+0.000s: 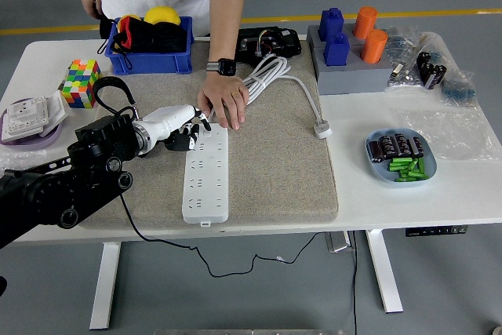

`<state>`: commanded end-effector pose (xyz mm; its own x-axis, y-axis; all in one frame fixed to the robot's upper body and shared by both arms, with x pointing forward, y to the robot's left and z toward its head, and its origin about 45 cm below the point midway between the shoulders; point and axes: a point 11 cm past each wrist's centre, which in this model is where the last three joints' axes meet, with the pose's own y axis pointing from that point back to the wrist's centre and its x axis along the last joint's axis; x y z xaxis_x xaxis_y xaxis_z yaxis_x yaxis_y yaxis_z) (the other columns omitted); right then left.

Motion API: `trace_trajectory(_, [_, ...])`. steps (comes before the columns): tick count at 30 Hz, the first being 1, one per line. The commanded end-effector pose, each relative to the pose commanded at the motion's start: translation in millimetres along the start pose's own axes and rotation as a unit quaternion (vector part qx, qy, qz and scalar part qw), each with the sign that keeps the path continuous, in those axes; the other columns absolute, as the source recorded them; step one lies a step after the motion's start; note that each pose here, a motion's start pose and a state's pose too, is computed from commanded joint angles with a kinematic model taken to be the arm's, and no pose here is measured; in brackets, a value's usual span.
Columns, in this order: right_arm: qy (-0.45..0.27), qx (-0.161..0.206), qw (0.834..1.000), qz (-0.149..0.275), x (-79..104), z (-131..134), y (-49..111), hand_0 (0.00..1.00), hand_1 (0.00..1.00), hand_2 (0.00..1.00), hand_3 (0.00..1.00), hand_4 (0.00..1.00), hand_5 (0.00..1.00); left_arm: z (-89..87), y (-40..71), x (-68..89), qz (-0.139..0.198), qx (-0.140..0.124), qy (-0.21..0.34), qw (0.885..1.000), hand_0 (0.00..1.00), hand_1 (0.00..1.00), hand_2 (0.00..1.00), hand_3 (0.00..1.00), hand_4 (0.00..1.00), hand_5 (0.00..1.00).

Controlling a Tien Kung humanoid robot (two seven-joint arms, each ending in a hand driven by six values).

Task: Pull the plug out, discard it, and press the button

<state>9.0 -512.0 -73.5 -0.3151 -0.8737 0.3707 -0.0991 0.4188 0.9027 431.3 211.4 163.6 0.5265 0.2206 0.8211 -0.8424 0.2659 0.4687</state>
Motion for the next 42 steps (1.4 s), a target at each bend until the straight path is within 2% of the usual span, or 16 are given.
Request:
trace_trajectory(9, [0.003,0.001,1.0,0.001,1.4,-1,0.1,0.725,0.679,0.66,0.654,0.75,0.613,-3.4,-1.9,-4.8,-0.011,0.009,-0.013,1.0,0.012,0.022,0.095,0.706,0.002,0.002])
trace_trajectory(25, [0.007,0.003,1.0,0.003,3.0,-4,0.1,0.725,0.679,0.66,0.654,0.75,0.613,-2.2,-0.9,-10.2,-0.025,0.007,-0.028,0.999,0.012,0.023,0.092,0.692,0.002,0.002])
trace_trajectory(33, [0.014,0.003,1.0,0.003,4.6,-5,0.2,0.725,0.679,0.66,0.654,0.75,0.612,2.6,5.2,12.9,0.016,-0.013,-0.001,1.0,0.012,0.023,0.094,0.692,0.002,0.002])
trace_trajectory(42, [0.023,0.004,1.0,0.005,6.5,-7,0.3,0.726,0.679,0.659,0.653,0.75,0.613,0.1,20.5,33.1,0.07,-0.042,0.039,0.996,0.022,0.027,0.126,0.691,0.002,0.002])
